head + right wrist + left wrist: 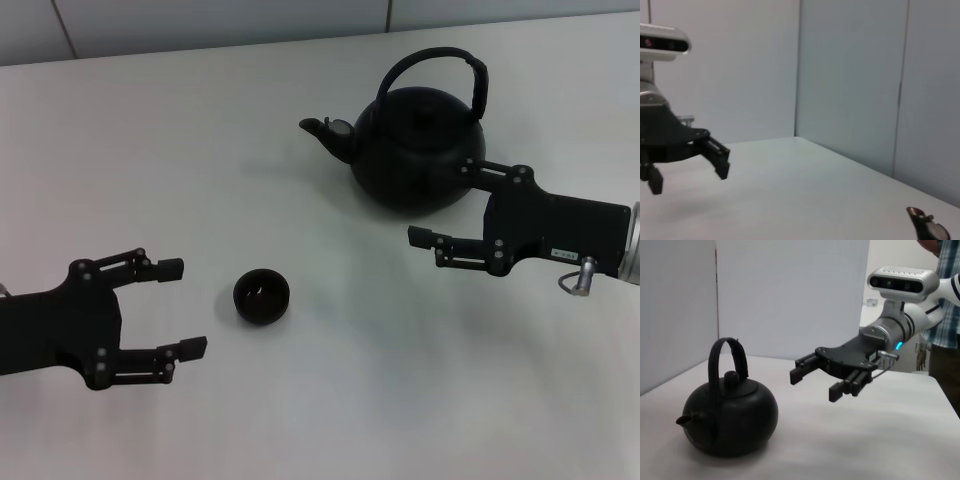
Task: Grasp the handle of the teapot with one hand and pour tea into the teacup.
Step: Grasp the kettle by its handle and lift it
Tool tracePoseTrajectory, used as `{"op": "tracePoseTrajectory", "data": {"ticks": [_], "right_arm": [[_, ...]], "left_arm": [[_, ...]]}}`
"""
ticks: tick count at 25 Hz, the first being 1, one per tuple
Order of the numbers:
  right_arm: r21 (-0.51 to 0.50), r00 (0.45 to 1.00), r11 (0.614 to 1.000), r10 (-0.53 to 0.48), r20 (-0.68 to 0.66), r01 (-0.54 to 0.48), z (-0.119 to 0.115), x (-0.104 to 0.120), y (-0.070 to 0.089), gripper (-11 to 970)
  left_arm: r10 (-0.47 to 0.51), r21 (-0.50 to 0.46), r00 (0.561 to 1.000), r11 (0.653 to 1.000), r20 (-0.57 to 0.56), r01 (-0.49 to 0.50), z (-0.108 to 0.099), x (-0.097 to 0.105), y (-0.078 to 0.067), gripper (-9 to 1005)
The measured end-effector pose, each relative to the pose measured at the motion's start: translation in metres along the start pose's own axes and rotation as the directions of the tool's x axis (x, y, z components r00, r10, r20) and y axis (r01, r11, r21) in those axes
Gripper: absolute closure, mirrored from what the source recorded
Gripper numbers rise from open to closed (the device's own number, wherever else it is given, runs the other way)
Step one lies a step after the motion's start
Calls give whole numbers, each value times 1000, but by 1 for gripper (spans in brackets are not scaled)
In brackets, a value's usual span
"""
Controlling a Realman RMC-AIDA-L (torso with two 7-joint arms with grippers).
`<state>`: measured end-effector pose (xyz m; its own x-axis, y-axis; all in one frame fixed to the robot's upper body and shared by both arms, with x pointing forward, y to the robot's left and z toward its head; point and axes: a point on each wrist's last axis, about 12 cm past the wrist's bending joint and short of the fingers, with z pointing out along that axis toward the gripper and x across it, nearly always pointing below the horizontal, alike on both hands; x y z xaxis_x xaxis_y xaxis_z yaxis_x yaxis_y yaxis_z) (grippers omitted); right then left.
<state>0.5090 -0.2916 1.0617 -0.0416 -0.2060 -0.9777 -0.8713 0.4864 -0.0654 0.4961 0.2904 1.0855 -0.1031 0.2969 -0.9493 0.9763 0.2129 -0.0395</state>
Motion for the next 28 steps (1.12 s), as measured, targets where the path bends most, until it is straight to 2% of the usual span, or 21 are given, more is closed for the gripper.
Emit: {"op": "tracePoseTrajectory", "data": {"ticks": [5,7,8,9,10,12,13,14,17,24,28], "right_arm": [[15,1000,1000,9,15,-9,-1,0,0,187],[54,999,998,18,48,-21,-3,-1,-2,187],[85,997,996,21,69,-27,-5,-2,-3,187],[179,992,983,18,127,-41,-11,-1,-7,187],[179,992,983,18,127,-41,-11,-1,-7,187],[272,982,961,4,186,-56,-19,1,-8,187],[320,977,945,-6,211,-63,-24,2,-9,187],[400,972,913,-17,234,-81,-30,7,-10,187],[445,974,891,-11,225,-93,-32,12,-12,187],[544,990,833,29,138,-100,-12,29,-23,187],[551,992,829,36,121,-97,-1,30,-26,187]], "left_arm": [[4,8,1000,1000,-12,-4,1,0,0,133],[4,8,1000,1000,-12,-3,1,0,-1,133],[3,8,1000,1000,-13,-3,1,0,-1,133],[1,7,1000,1000,-13,-1,0,1,-1,133],[0,7,1000,1000,-14,0,0,1,-1,133],[0,6,1000,1000,-14,0,0,1,-2,133],[-1,5,1000,1000,-15,1,-1,2,-2,133],[-1,5,1000,1000,-15,1,-1,2,-2,133],[-2,9,1000,1000,-11,2,-2,2,-3,133],[-3,20,1000,1000,-3,3,0,0,-4,133],[0,19,1000,1000,-4,0,1,0,-3,133]]}}
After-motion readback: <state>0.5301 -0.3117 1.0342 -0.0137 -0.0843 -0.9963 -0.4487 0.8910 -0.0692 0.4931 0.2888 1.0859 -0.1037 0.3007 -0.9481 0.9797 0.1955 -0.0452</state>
